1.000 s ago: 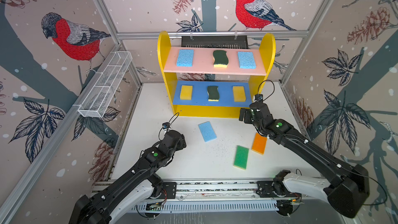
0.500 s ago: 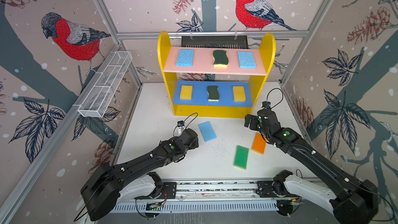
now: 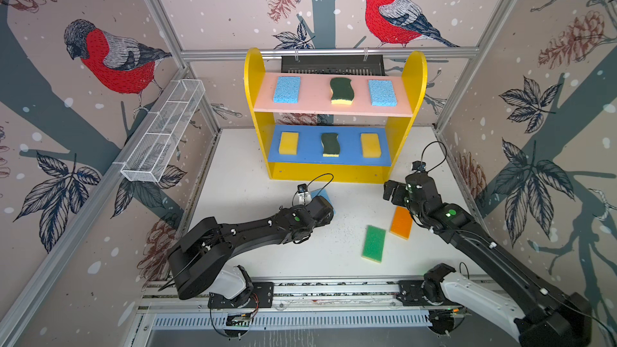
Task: Arrange cleaning sponges on a shelf
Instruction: Place the cleaning sponge at the shelf, then pick up the cleaning sponge from the center of the table.
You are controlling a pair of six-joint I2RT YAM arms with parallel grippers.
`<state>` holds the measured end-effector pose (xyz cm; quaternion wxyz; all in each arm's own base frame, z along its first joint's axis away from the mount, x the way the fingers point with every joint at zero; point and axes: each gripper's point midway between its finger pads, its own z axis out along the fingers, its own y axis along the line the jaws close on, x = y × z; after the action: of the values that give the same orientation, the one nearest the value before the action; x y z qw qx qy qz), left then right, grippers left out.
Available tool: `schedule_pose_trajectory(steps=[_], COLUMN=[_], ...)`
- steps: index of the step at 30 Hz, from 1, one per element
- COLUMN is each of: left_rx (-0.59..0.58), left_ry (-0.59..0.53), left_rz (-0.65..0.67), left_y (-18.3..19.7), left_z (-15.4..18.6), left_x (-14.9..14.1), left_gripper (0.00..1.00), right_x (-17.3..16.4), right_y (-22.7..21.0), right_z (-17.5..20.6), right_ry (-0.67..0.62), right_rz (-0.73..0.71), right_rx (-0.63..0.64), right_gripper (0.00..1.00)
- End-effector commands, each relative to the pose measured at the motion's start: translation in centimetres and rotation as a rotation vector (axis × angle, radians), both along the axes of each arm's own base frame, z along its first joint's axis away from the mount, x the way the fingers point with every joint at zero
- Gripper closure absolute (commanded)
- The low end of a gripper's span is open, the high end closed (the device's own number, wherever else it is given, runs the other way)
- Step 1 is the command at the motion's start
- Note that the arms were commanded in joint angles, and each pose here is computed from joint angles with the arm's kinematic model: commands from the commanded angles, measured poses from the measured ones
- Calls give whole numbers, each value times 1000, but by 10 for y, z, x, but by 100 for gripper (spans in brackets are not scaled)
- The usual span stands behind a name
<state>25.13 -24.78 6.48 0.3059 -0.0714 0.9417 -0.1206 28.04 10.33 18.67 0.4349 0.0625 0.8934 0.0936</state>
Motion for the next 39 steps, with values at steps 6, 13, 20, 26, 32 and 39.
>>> schedule_pose_trajectory(steps=[6, 13, 20, 26, 32, 39], left_rx=[40, 106, 153, 154, 186, 251], left_ry=[28, 71, 86, 81, 93, 113], left_rz=[33, 55, 86, 83, 93, 114], left_y=[-24, -30, -30, -36, -35, -28], left_z=[-12, -26, -32, -34, -41, -50], left_x=[6, 6, 9, 14, 15, 14], left_gripper=[11, 9, 8, 8, 8, 9], right_x=[-1, -1, -1, -1, -1, -2], right_y=[-3, -5, -7, -10, -11, -10], right_z=[5, 5, 8, 9, 12, 10], right_ry=[-14, -11, -18, -24, -30, -24], right_rz=[4, -1, -7, -19, -28, -29], right_rx=[22, 29, 46, 53, 66, 81], right_gripper=[0, 0, 0, 0, 0, 0])
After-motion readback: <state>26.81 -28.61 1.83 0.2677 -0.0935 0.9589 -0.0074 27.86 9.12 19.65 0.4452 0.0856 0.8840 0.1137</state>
